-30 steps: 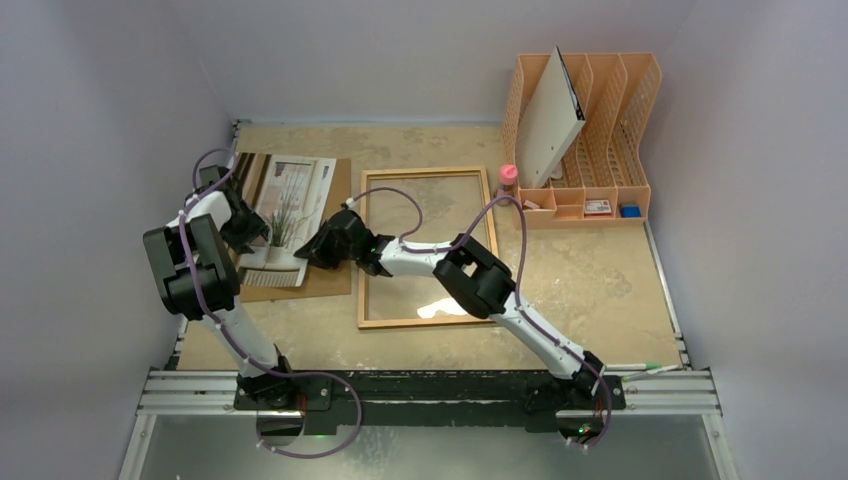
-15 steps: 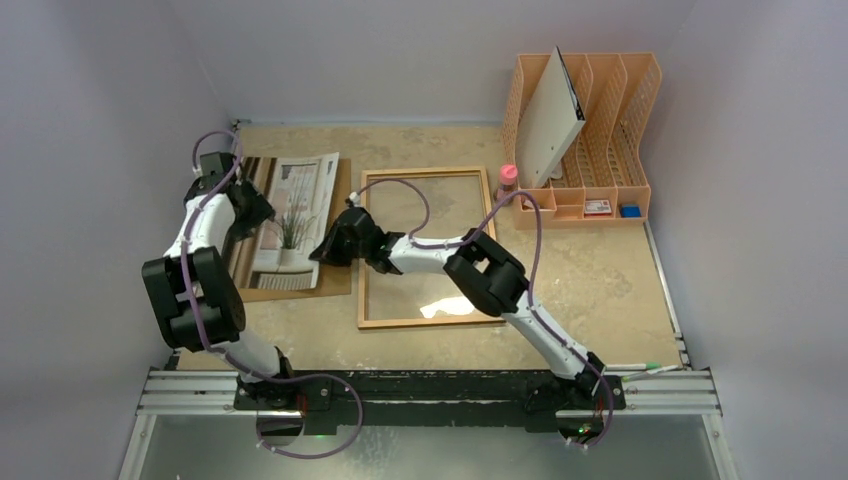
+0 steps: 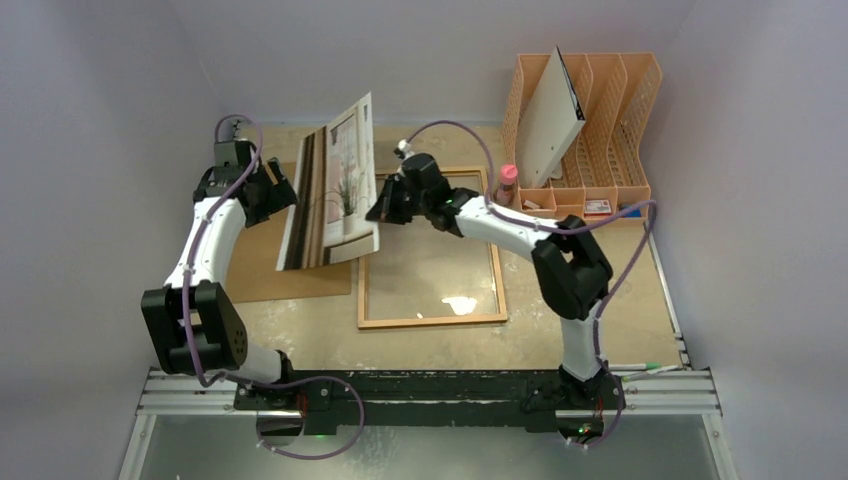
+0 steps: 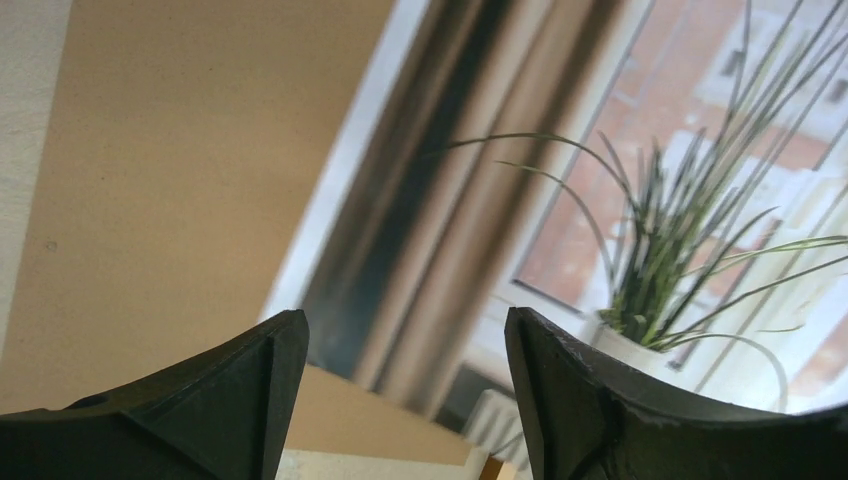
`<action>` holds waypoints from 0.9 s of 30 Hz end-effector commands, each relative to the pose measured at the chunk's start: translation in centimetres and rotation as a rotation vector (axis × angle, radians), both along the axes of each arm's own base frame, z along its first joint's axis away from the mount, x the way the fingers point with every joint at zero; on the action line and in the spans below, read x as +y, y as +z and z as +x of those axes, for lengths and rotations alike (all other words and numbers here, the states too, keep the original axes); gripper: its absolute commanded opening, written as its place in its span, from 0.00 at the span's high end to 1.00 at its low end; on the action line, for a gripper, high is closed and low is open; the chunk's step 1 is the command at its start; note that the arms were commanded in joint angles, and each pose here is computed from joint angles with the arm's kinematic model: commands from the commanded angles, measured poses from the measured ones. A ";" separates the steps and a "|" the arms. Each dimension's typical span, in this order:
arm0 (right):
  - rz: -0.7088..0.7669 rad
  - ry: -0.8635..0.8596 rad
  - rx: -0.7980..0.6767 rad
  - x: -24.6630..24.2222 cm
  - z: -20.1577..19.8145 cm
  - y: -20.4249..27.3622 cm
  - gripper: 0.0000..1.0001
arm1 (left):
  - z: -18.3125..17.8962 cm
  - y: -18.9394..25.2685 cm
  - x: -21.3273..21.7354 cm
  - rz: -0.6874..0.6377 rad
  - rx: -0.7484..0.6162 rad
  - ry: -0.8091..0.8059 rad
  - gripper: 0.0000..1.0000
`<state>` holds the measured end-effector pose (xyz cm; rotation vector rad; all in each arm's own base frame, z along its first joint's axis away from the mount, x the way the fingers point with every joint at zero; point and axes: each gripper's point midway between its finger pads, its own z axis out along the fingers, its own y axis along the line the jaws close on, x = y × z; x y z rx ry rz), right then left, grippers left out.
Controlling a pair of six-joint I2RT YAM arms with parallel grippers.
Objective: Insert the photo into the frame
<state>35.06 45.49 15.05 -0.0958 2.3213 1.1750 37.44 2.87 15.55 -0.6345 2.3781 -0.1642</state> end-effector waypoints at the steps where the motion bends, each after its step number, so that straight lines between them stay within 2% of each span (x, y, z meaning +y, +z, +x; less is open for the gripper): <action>1: -0.106 0.108 -0.060 -4.7 -2.0 1.9 1.00 | -1.0 1.7 -0.2 0.017 -0.058 -0.037 0.25; 11: -0.230 0.123 -0.138 -12.7 -3.0 6.9 1.00 | -1.7 1.6 -2.2 -0.085 -0.109 -0.052 0.26; 18: -0.404 0.021 -0.264 -18.3 -2.7 11.3 1.00 | -2.5 2.9 -2.9 -0.127 -0.155 -0.043 0.27; 27: -0.508 -0.144 -0.429 -24.2 -1.0 16.5 1.00 | -2.3 5.2 -3.6 -0.148 -0.200 -0.075 0.27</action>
